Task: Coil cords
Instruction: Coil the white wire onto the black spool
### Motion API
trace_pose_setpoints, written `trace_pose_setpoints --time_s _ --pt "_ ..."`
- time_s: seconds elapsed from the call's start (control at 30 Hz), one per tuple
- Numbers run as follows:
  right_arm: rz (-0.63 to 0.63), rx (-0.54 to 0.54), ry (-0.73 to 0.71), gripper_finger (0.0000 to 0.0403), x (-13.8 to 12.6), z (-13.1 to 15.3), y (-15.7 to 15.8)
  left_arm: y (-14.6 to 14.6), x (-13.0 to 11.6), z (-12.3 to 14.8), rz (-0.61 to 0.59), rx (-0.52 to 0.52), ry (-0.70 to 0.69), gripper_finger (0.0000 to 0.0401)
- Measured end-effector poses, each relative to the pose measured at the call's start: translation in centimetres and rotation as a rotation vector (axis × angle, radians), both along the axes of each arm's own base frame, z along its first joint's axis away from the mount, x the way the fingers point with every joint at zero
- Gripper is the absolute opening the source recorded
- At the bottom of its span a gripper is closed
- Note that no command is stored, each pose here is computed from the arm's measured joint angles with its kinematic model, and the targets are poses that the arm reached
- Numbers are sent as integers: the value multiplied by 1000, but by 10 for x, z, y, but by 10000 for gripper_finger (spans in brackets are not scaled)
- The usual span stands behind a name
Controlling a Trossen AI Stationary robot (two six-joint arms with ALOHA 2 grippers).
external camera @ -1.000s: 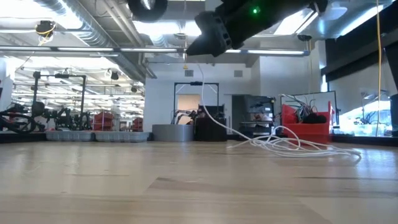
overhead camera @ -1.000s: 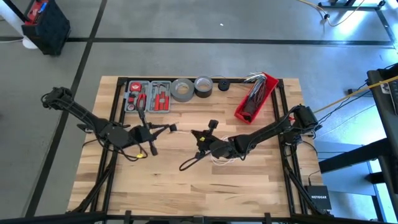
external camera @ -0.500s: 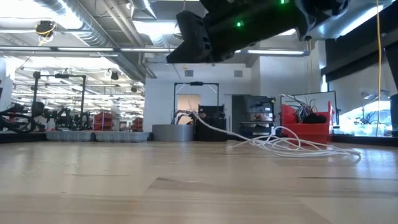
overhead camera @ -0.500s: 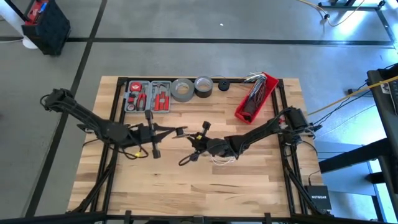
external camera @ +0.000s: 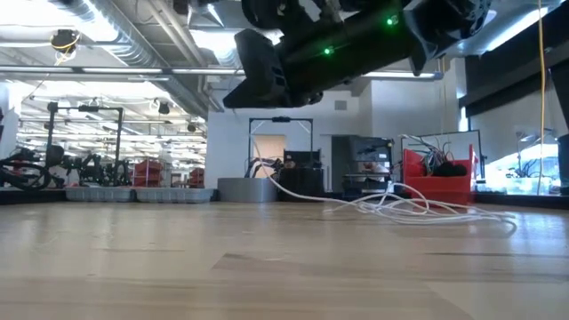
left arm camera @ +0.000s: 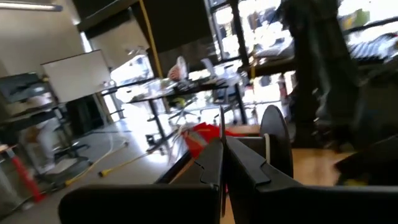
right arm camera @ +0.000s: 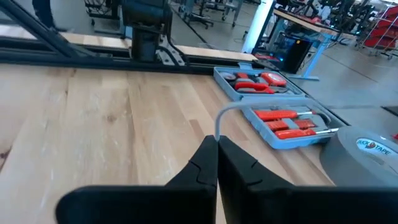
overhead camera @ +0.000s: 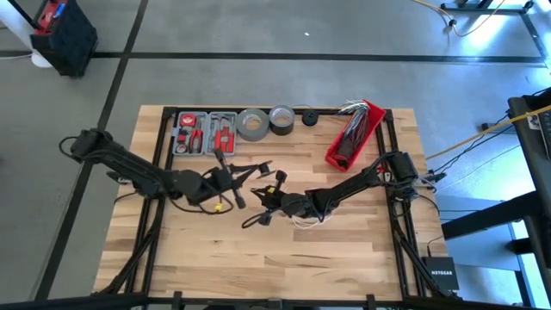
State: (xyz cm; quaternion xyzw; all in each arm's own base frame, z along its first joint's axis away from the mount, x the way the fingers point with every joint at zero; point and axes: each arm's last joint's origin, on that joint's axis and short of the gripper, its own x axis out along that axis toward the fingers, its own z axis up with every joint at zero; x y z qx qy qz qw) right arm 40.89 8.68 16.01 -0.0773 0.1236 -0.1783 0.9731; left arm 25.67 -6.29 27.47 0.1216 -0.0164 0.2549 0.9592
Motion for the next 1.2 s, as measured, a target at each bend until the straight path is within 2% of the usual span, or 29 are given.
trace_pose_setpoints --time_s 0.4,0.6,0.77,1.0,1.2 --pt "53 10 -20 5 1 2 2 20 19 -26 116 1 96 1" --pt "147 -1 -7 5 -4 22 3 25 19 -32 149 17 157 1" --pt "227 9 23 5 -13 43 5 25 19 -32 145 23 167 1" --pt "231 -12 68 5 -24 60 2 24 19 -36 118 57 220 1" --pt "203 -42 59 5 -31 77 -1 23 20 -37 48 80 244 1"
